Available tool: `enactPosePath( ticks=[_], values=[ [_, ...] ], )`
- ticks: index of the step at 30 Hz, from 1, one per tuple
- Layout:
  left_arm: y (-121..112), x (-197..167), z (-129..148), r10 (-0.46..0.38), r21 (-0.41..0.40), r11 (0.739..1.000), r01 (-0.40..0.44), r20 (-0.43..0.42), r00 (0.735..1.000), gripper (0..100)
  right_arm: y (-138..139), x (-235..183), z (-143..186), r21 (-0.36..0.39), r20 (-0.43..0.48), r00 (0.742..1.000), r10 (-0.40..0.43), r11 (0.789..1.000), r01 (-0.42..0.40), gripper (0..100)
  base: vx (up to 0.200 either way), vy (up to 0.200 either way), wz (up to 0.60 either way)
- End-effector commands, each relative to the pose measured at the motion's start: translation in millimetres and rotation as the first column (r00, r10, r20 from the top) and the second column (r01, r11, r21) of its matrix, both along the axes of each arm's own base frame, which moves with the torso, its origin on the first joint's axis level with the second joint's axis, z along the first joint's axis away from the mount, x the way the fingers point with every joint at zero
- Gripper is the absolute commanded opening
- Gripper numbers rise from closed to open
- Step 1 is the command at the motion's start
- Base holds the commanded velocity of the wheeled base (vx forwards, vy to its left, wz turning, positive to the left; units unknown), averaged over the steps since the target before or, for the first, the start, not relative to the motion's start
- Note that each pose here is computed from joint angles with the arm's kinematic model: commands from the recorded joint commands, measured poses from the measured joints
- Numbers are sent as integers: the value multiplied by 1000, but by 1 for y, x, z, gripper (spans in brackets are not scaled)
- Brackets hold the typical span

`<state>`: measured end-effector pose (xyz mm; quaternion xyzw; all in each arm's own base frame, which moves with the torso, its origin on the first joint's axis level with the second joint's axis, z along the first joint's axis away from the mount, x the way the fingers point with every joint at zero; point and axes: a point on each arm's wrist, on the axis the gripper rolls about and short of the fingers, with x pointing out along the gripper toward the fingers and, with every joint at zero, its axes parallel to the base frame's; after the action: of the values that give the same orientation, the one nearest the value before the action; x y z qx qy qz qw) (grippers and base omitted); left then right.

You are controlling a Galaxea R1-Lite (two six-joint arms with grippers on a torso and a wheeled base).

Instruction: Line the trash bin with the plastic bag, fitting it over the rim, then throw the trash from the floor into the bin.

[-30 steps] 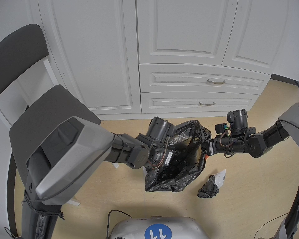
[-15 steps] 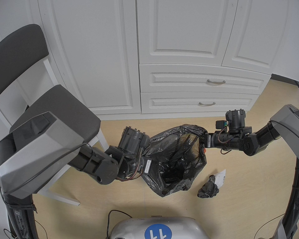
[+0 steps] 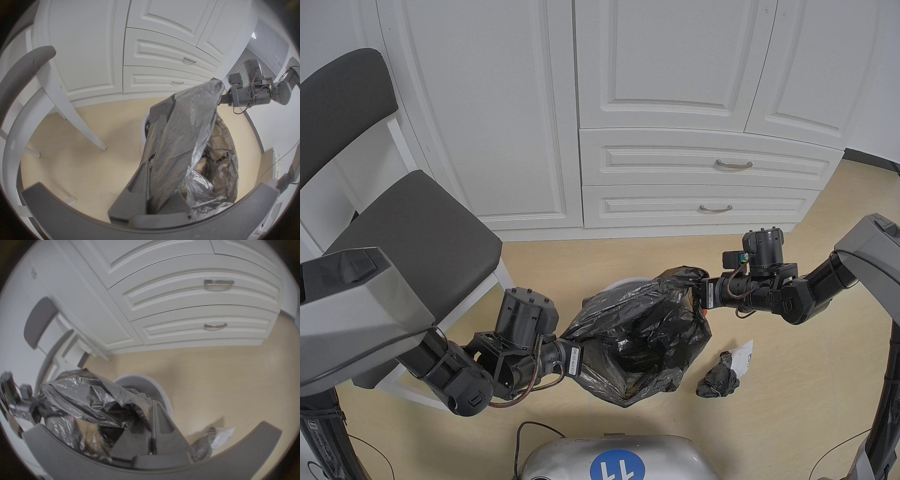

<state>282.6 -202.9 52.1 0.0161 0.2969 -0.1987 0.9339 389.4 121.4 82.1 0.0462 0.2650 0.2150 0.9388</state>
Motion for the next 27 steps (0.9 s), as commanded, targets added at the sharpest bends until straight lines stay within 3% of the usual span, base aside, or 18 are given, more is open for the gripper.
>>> enactPosePath(
  ticks=[1, 5, 8, 15, 19, 26, 27],
  values=[
    [3, -10, 1, -29, -24, 999, 29, -6, 1000, 0, 0, -21, 8, -140, 23, 1000, 4, 990, 0, 0, 0, 0, 0],
    [0, -17, 4, -49, -22, 999, 49, -8, 999, 0, -5, -44, 19, -254, 13, 999, 31, 967, -27, 0, 0, 0, 0],
    [-5, -19, -3, -65, -14, 998, 64, -20, 998, 0, -7, -50, 21, -296, 1, 999, 49, 954, -47, 0, 0, 0, 0],
    [-9, -16, -24, -67, 19, 997, 69, -63, 996, 0, -7, -45, 6, -310, -41, 998, 48, 949, -59, 0, 0, 0, 0],
    [-8, -9, -52, -49, 65, 996, 57, -117, 992, 0, 3, -31, -30, -325, -111, 992, 59, 941, -93, 0, 0, 0, 0],
    [2, 4, -45, -8, 39, 999, 11, -76, 997, 0, 4, -28, -31, -320, -110, 992, 57, 943, -90, 0, 0, 0, 0],
    [2, 4, -45, -8, 39, 999, 11, -76, 997, 0, 4, -28, -31, -320, -110, 992, 57, 943, -90, 100, 0, 0, 0]
  ],
)
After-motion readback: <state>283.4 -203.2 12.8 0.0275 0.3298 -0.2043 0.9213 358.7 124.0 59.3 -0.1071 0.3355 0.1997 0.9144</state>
